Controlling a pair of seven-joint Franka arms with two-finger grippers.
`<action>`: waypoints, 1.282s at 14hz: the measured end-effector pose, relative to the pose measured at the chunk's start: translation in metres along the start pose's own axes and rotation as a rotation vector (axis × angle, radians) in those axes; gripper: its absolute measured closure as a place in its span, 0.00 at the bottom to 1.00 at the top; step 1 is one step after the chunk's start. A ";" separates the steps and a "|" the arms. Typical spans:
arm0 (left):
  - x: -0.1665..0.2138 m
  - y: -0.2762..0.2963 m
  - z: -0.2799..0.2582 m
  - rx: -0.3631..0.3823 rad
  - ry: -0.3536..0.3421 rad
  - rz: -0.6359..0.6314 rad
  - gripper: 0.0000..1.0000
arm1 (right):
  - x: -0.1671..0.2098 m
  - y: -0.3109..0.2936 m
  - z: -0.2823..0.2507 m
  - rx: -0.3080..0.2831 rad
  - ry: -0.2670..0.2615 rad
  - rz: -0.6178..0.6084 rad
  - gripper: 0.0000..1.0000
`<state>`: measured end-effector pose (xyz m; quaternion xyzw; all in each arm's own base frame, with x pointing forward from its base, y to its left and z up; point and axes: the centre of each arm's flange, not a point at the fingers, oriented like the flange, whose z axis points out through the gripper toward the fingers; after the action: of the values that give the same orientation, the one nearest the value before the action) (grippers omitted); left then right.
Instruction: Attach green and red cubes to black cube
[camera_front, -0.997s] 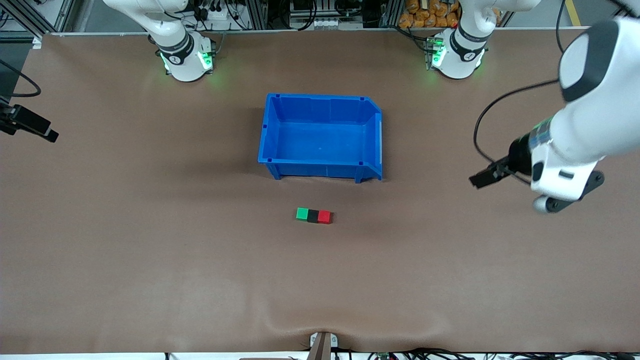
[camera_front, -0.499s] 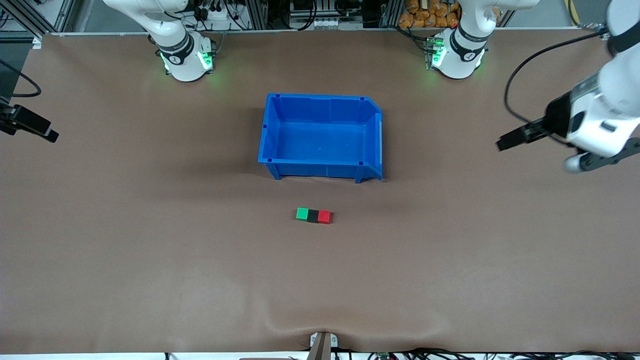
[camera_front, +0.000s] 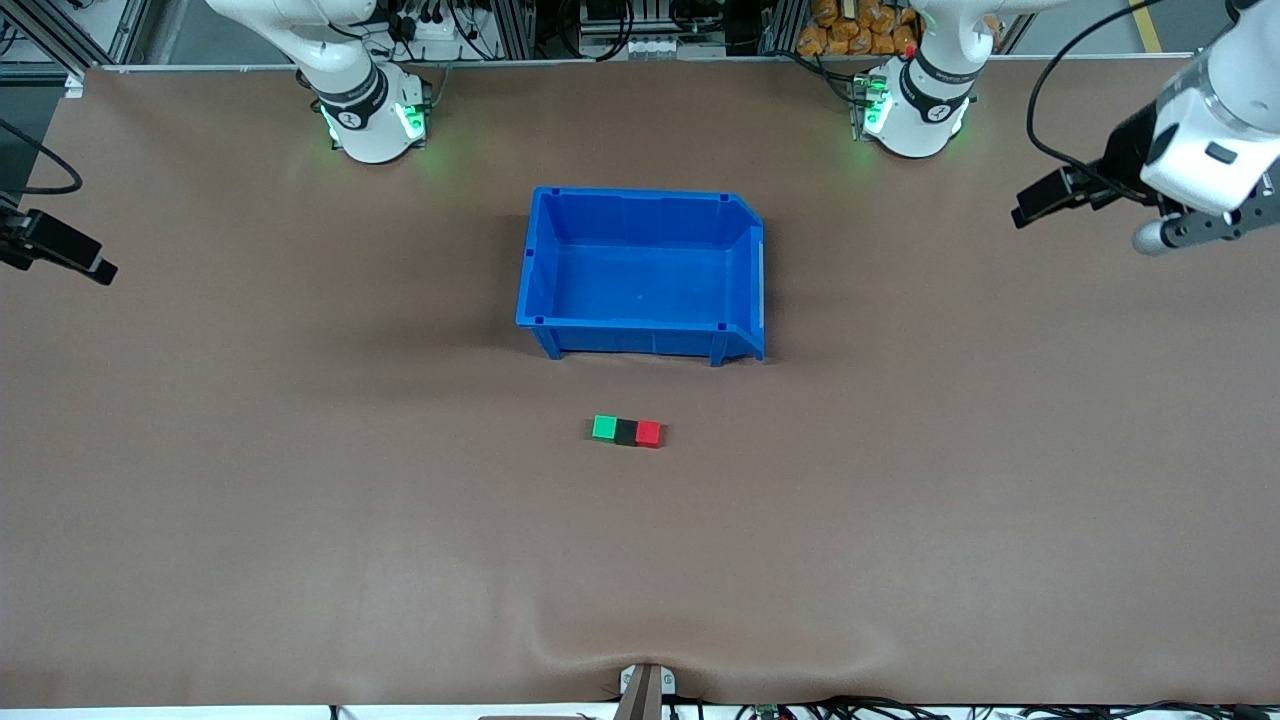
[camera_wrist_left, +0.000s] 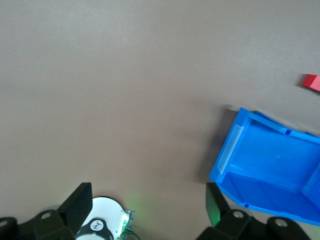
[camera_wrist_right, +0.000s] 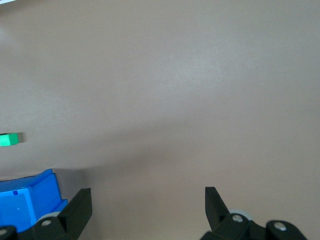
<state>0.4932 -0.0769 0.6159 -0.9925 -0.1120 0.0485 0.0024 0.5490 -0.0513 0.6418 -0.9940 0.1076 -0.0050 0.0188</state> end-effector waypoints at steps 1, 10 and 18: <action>-0.002 0.001 -0.003 0.020 0.018 0.008 0.00 | 0.000 0.000 0.000 0.000 0.000 0.000 0.00; 0.005 0.015 -0.003 0.069 0.059 0.086 0.00 | 0.000 0.000 0.000 0.000 0.000 0.000 0.00; 0.010 0.011 -0.006 0.065 0.063 0.105 0.00 | 0.000 0.000 0.001 0.000 -0.001 0.000 0.00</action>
<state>0.5058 -0.0858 0.6210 -0.9975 -0.0579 0.0209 0.0356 0.5494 -0.0512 0.6411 -0.9940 0.1078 -0.0044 0.0188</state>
